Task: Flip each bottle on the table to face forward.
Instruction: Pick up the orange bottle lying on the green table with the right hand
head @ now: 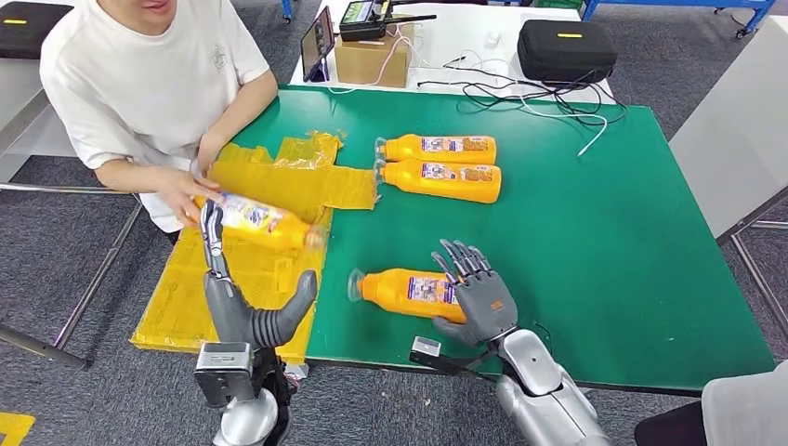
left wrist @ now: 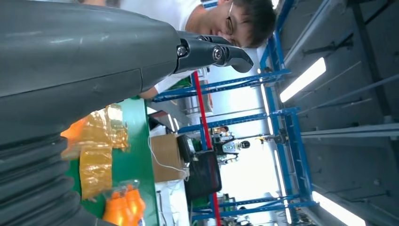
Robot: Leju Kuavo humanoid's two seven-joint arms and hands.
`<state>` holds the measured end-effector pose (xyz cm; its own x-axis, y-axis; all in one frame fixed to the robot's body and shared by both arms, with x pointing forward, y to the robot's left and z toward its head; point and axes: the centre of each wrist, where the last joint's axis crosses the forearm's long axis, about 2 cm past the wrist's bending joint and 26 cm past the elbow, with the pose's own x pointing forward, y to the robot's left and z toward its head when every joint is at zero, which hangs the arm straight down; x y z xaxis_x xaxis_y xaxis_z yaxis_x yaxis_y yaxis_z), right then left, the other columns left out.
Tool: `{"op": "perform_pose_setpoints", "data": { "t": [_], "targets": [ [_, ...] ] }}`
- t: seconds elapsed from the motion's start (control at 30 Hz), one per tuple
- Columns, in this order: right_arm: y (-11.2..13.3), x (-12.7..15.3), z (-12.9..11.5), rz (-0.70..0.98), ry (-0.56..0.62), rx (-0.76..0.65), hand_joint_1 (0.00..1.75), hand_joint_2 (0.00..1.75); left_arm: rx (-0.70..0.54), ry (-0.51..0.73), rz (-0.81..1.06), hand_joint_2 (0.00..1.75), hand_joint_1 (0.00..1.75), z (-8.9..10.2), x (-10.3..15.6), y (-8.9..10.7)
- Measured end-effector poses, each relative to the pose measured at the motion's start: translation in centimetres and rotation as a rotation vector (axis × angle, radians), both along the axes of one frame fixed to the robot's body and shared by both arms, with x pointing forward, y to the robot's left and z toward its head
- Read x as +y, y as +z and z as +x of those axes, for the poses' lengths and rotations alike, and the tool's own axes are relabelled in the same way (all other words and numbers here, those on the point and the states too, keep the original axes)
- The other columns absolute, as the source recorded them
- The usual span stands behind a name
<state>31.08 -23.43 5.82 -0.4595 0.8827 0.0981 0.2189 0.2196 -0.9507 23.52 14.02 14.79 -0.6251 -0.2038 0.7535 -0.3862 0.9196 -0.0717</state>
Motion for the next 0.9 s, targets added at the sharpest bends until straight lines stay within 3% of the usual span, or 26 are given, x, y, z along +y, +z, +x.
{"op": "perform_pose_setpoints", "data": {
  "t": [0.3, 0.47, 0.83, 0.87, 0.9],
  "targets": [
    [0.3, -2.1, 1.9, -0.142, -0.076, 0.111, 0.0, 1.75, -0.004, -0.054, 0.014, 1.75, 0.0, -0.8, -0.7, -0.2],
    [0.4, -2.4, 2.3, -0.159, -0.081, 0.128, 0.0, 1.75, -0.003, -0.062, 0.021, 1.75, 0.0, -1.0, -0.8, -0.3],
    [1.6, -2.0, 4.4, -0.227, -0.077, 0.326, 0.0, 1.75, -0.025, -0.061, 0.041, 1.75, 0.0, -1.3, -0.9, 0.1],
    [1.7, -1.9, 4.6, -0.23, -0.083, 0.341, 0.3, 1.75, -0.026, -0.062, 0.039, 1.75, 0.0, -1.4, -0.9, 0.1],
    [1.8, -1.7, 4.7, -0.231, -0.093, 0.354, 0.71, 1.75, -0.026, -0.064, 0.038, 1.75, 0.0, -1.4, -0.9, 0.2]
  ]
}}
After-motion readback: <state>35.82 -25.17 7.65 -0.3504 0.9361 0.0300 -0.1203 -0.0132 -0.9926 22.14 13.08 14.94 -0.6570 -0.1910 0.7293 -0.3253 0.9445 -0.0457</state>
